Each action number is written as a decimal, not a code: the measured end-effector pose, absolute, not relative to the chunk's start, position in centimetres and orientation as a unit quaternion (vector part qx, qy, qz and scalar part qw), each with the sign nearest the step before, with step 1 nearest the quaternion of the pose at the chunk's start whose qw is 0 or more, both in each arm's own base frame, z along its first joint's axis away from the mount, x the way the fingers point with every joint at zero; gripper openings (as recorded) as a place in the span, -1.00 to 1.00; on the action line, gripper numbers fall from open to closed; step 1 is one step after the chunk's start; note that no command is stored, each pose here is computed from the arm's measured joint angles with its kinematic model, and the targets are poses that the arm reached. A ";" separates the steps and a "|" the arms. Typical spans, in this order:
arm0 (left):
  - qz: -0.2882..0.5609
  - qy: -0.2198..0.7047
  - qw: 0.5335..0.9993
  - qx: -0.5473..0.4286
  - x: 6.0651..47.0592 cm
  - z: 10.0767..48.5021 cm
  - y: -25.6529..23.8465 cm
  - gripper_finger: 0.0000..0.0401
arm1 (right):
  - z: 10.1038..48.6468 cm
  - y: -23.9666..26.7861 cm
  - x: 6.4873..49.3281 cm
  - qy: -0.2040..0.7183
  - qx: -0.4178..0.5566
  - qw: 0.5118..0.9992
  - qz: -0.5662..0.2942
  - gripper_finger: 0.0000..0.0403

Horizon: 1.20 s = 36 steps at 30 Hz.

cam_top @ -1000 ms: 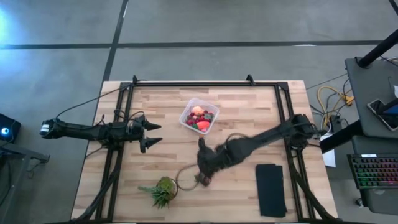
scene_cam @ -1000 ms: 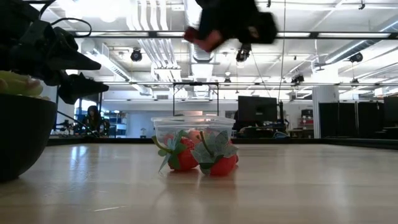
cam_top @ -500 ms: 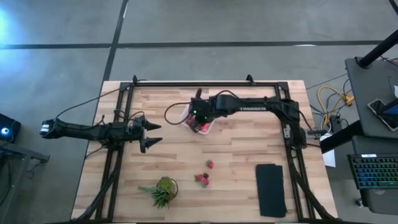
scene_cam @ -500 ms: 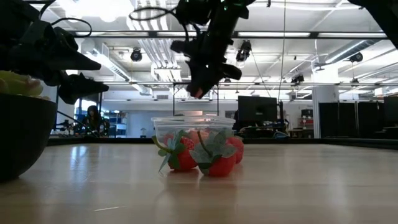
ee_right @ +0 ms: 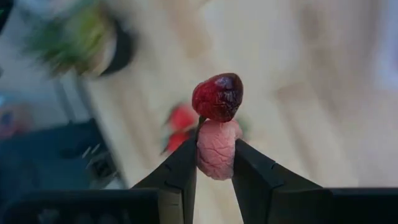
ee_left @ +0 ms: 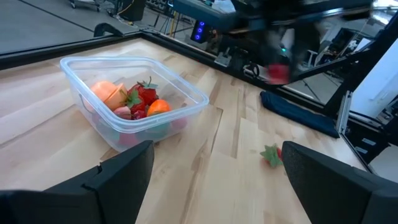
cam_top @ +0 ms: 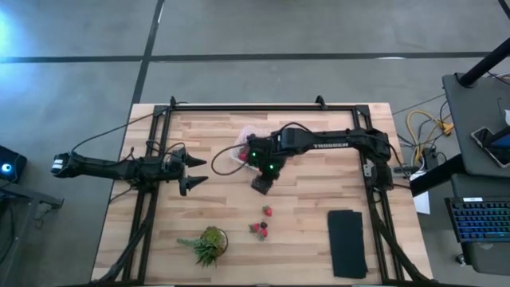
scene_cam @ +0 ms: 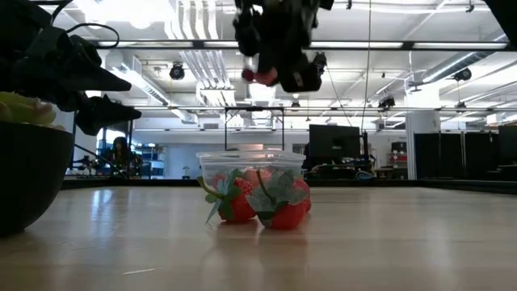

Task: Pick and placing Produce into tupperware
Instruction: Put the pink peach into the transparent bin

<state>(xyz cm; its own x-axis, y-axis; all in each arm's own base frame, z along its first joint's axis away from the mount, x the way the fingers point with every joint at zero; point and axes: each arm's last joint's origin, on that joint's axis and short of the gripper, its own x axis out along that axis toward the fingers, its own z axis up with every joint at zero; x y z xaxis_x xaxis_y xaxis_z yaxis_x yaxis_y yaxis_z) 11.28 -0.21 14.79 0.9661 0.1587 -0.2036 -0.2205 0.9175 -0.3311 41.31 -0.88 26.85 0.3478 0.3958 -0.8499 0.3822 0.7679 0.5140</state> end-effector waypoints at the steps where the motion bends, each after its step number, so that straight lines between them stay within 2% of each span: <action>1: 0.097 0.086 0.975 -0.178 11.3 14.8 -0.2 0.69 | 27.1 -0.3 41.2 0.573 0.340 0.746 0.025 -0.61; 4: 0.097 0.086 0.975 -0.178 11.3 14.8 -0.2 0.69 | 27.6 1.1 40.8 0.579 0.342 0.736 0.070 -0.61; 10: 0.097 0.086 0.975 -0.178 11.3 14.8 -0.2 0.69 | 27.8 2.1 40.6 0.585 0.337 0.732 0.090 -0.61; 15: 0.097 0.086 0.975 -0.179 11.3 14.8 -0.2 0.69 | 27.6 0.5 41.0 0.562 0.285 0.777 -0.017 -0.61; 21: 0.097 0.086 0.975 -0.179 11.3 14.8 -0.2 0.69 | 27.6 -5.1 41.4 0.494 0.307 0.798 -0.158 -0.61; 30: 0.097 0.086 0.975 -0.178 11.3 14.8 -0.2 0.69 | 27.3 -9.7 40.5 0.476 0.352 0.777 -0.212 -0.61; 36: 0.097 0.086 0.975 -0.178 11.3 14.8 -0.2 0.69 | 27.2 -9.5 40.4 0.490 0.358 0.778 -0.164 -0.61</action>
